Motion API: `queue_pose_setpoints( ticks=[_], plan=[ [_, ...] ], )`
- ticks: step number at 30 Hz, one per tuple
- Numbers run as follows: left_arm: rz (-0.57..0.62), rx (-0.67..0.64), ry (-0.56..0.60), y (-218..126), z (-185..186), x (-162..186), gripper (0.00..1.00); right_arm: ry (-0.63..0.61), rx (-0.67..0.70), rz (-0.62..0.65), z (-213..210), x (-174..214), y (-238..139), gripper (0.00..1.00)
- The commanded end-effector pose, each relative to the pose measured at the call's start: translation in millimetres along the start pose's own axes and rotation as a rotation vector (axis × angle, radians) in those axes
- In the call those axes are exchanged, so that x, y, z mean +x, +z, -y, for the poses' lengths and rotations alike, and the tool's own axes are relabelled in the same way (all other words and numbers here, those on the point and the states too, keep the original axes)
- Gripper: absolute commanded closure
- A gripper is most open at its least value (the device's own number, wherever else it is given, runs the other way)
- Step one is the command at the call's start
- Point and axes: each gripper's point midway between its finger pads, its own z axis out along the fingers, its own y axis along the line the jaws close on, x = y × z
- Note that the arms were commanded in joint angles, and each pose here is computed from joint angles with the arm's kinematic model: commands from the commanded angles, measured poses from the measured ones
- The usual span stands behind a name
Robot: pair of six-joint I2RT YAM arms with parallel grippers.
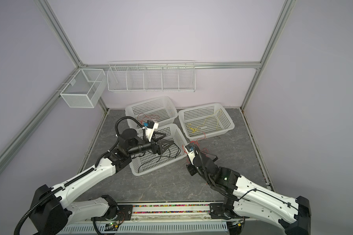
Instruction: Untangle the cables
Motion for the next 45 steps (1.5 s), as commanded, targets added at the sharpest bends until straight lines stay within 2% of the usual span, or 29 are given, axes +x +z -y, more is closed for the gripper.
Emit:
queue_pose_setpoints(
  ticks=[1,6,15,17,21,25,30,32,33,34,37,39,41,45],
  plan=[
    [-0.016,0.110,0.017,14.6,19.9,6.6,0.10,0.111,-0.006,0.084,5.5,-34.9,2.0,0.94],
    [0.021,0.169,-0.045,33.5,20.6,4.7,0.12,0.141,-0.053,0.117,2.8,-51.7,12.2,0.94],
    [0.084,0.235,-0.134,60.0,15.6,-10.3,0.27,0.114,-0.132,0.136,-12.7,-67.3,24.7,0.94],
    [0.086,0.230,-0.149,64.4,11.9,-9.9,0.37,0.101,-0.149,0.138,-16.7,-69.3,26.5,0.94],
    [0.080,0.182,-0.173,71.7,0.0,-8.0,0.65,0.096,-0.153,0.128,-18.8,-69.3,31.9,0.94],
    [0.063,0.153,-0.183,76.3,-6.2,-4.9,1.00,0.100,-0.137,0.112,-17.6,-67.1,36.9,0.94],
    [0.046,0.081,-0.172,78.9,-18.6,-1.9,1.00,0.101,-0.083,0.076,-10.2,-60.6,43.6,0.91],
    [0.038,0.004,-0.152,78.0,-30.8,-0.1,1.00,0.106,-0.032,0.065,-1.4,-57.2,44.4,0.89],
    [0.034,-0.046,-0.139,76.5,-37.7,0.0,1.00,0.108,-0.003,0.059,3.6,-55.0,44.4,0.85],
    [0.032,-0.118,-0.121,73.8,-48.8,-0.8,1.00,0.114,0.035,0.053,10.6,-52.8,43.9,0.76],
    [0.022,-0.346,-0.066,60.4,-82.7,-4.0,1.00,0.133,0.126,0.030,29.7,-44.1,42.1,0.37],
    [0.010,-0.459,-0.034,51.0,-101.0,-8.1,1.00,0.144,0.156,0.012,37.8,-36.6,41.7,0.21],
    [-0.004,-0.529,-0.017,43.6,-115.9,-13.6,1.00,0.157,0.174,0.000,44.6,-30.1,41.5,0.13],
    [-0.012,-0.625,0.021,30.7,-139.7,-25.8,1.00,0.175,0.210,-0.016,56.1,-20.1,39.5,0.05]
  ],
)
